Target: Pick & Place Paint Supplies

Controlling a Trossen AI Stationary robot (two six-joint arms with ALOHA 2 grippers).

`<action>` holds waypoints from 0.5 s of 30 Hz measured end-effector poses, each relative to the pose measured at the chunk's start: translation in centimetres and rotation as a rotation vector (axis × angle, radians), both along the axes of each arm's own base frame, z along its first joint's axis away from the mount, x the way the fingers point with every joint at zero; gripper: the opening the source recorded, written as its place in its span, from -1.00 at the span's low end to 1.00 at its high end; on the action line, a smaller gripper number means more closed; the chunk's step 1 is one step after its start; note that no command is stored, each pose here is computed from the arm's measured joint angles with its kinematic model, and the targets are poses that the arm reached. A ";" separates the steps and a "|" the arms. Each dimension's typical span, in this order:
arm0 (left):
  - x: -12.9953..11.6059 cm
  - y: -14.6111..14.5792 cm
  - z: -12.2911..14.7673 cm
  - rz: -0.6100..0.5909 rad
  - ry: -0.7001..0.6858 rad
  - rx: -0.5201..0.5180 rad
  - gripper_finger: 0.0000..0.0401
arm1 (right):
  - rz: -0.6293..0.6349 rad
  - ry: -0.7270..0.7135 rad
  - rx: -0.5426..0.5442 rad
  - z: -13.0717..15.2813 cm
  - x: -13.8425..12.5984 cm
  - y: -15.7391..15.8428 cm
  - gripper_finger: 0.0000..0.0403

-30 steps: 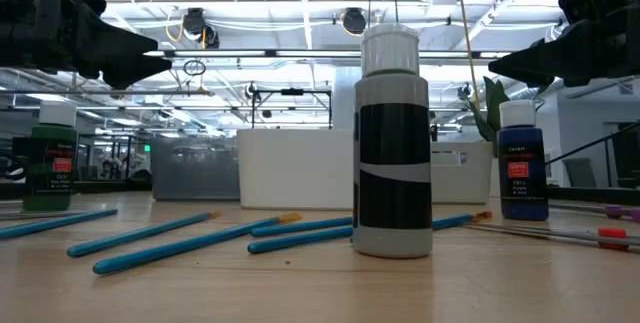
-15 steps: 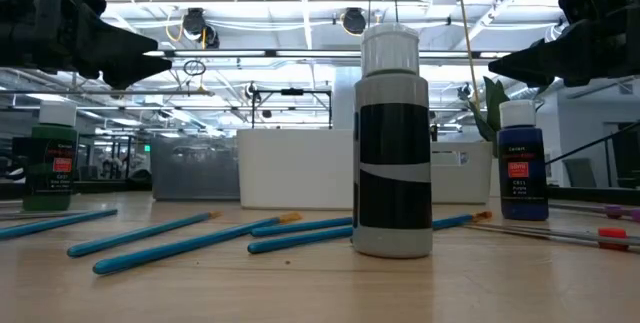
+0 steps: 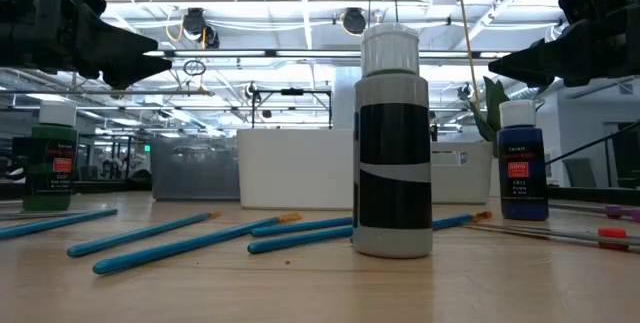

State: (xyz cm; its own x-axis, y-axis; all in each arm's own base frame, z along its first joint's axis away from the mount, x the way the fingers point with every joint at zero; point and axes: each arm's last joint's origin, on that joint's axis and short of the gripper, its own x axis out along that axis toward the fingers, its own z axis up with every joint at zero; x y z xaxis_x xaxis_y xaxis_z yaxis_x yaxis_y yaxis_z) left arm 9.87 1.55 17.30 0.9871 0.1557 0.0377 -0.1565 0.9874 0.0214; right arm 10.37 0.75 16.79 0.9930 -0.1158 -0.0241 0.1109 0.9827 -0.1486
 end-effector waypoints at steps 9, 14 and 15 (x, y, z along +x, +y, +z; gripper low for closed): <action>0.0 0.0 0.0 0.000 0.000 0.000 0.66 | 0.000 0.000 0.000 0.0 0.0 0.0 -0.12; 0.0 0.0 0.0 0.000 0.000 0.000 0.66 | 0.000 0.000 0.000 0.0 0.0 0.0 -0.14; 0.0 0.0 0.0 0.000 0.000 0.000 0.66 | 0.000 0.000 0.000 0.0 0.0 0.0 -0.14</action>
State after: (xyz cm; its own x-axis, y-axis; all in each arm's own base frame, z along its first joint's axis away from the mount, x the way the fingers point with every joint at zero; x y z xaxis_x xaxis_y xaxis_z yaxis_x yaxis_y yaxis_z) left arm 9.87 1.54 17.30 0.9871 0.1555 0.0376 -0.1563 0.9875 0.0214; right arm 10.37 0.75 16.79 0.9930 -0.1157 -0.0241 0.1109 0.9827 -0.1487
